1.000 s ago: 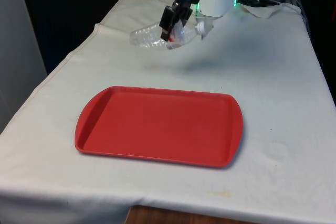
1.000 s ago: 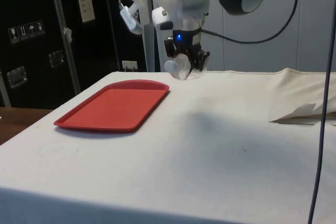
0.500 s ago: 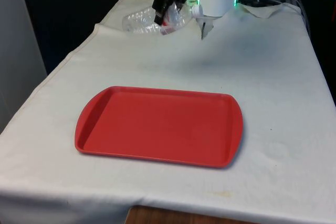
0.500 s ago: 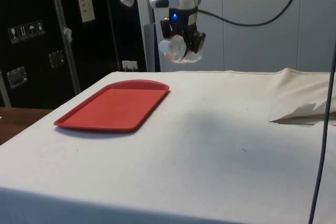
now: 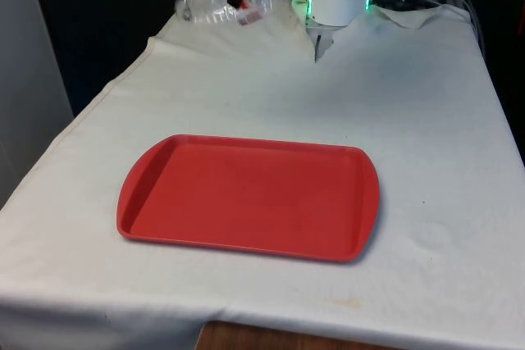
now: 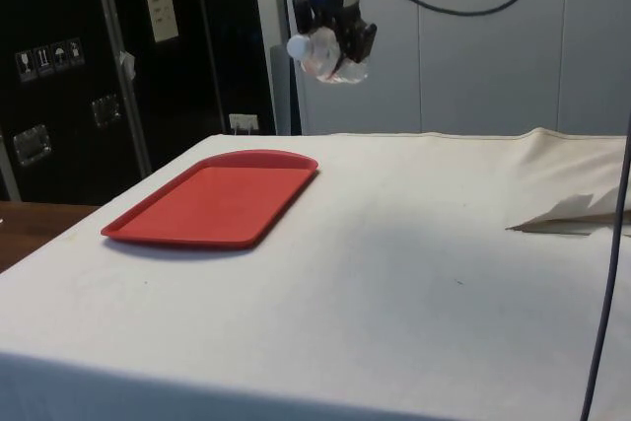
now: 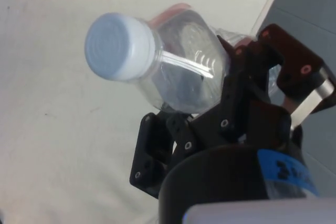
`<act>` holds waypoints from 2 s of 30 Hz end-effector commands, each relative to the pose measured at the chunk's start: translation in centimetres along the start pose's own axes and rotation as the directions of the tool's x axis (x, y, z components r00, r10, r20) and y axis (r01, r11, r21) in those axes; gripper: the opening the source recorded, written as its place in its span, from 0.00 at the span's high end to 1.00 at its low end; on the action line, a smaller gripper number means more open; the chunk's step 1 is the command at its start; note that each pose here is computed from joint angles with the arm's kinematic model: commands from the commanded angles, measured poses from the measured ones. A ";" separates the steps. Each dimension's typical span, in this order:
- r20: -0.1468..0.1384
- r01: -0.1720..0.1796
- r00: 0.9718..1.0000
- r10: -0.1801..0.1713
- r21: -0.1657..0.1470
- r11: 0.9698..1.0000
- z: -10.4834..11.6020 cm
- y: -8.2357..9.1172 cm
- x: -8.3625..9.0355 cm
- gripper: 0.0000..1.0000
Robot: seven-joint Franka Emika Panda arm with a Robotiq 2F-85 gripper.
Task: Place the bottle upright on the tray.
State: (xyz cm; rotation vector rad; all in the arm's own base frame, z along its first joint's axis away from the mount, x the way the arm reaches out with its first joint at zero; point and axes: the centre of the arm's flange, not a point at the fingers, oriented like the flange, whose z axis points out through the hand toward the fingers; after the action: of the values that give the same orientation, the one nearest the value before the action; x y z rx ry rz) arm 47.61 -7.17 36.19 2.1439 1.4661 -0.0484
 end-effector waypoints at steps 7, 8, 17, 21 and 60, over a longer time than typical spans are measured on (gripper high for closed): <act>-0.002 -0.015 1.000 0.015 -0.010 1.000 -1.4 1.3 -0.5 0.65; -0.009 -0.020 1.000 0.020 -0.005 1.000 -1.7 2.0 -0.3 0.65; -0.024 -0.051 0.998 0.051 -0.021 0.998 -2.9 4.7 -0.4 0.65; -0.030 -0.064 0.998 0.063 -0.029 0.998 -3.4 5.9 -0.3 0.65; -0.166 -0.285 0.946 0.278 -0.021 0.958 -5.4 12.2 0.6 0.65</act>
State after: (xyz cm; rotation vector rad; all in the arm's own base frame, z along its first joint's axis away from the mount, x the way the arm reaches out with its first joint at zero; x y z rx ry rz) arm 56.89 -7.48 45.50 2.3350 1.2244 0.2461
